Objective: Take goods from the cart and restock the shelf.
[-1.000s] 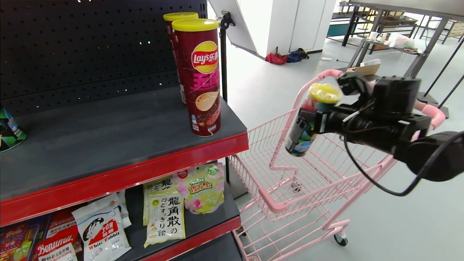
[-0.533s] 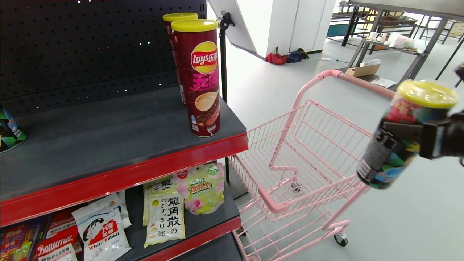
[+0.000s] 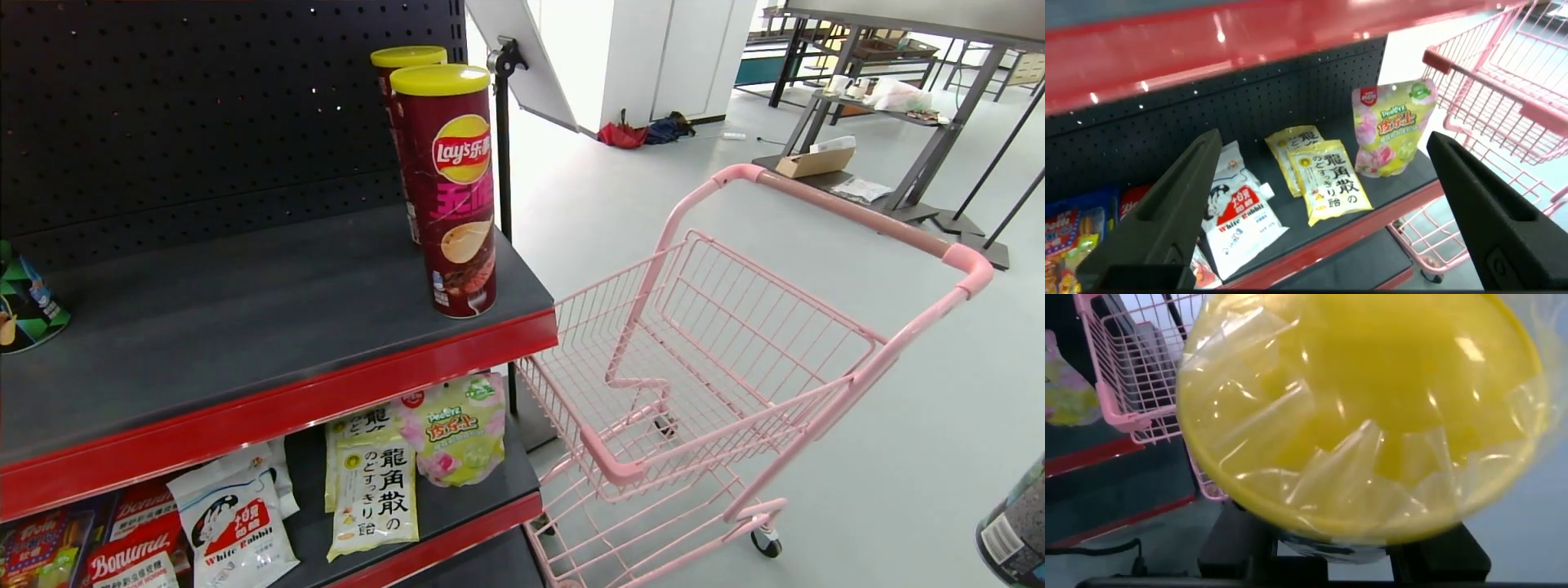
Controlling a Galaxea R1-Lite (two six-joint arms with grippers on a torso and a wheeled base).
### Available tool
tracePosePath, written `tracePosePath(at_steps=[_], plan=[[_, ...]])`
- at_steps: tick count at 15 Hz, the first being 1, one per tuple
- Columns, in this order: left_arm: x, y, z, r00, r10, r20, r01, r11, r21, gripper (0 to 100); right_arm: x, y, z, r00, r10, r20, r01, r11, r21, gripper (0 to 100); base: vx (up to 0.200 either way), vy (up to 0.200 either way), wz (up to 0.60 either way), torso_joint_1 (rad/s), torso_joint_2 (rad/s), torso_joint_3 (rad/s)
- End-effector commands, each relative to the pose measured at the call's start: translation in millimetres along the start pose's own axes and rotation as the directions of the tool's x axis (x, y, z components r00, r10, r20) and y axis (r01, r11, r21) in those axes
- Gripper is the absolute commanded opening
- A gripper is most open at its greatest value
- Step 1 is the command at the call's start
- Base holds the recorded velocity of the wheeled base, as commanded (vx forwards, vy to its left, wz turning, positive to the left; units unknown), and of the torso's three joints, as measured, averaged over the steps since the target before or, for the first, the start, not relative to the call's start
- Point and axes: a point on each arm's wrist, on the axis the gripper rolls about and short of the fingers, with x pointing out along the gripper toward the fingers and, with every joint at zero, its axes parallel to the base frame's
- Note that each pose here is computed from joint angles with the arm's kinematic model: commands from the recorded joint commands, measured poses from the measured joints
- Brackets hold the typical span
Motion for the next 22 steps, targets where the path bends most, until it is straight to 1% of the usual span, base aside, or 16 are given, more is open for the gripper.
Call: tracePosePath(at_steps=[1,9,16,22], plan=[[0,0.0,0.0,1.000,0.001,-0.001,-0.001,1.000,0.000,100,-6,-1,-1,1.000,-0.005,0.026,0.005,1.000,-0.001,0,0.000,0.000,0.00,0.149,-0.46,-0.290],[0,0.0,0.0,1.000,0.001,-0.001,-0.001,1.000,0.000,100,3,0,2,1.000,0.001,0.000,-0.001,1.000,-0.013,0,0.000,0.000,0.00,0.204,-0.55,-0.341],[0,0.0,0.0,1.000,0.001,-0.001,-0.001,1.000,0.000,100,9,1,3,0.999,0.028,-0.025,-0.029,0.999,-0.022,0,0.000,0.000,0.00,0.161,-0.38,-0.226],[0,0.0,0.0,1.000,0.001,-0.001,-0.001,1.000,0.000,100,17,2,3,0.999,0.023,-0.049,-0.025,0.999,-0.031,0,0.000,0.000,0.00,0.155,-0.35,-0.206]])
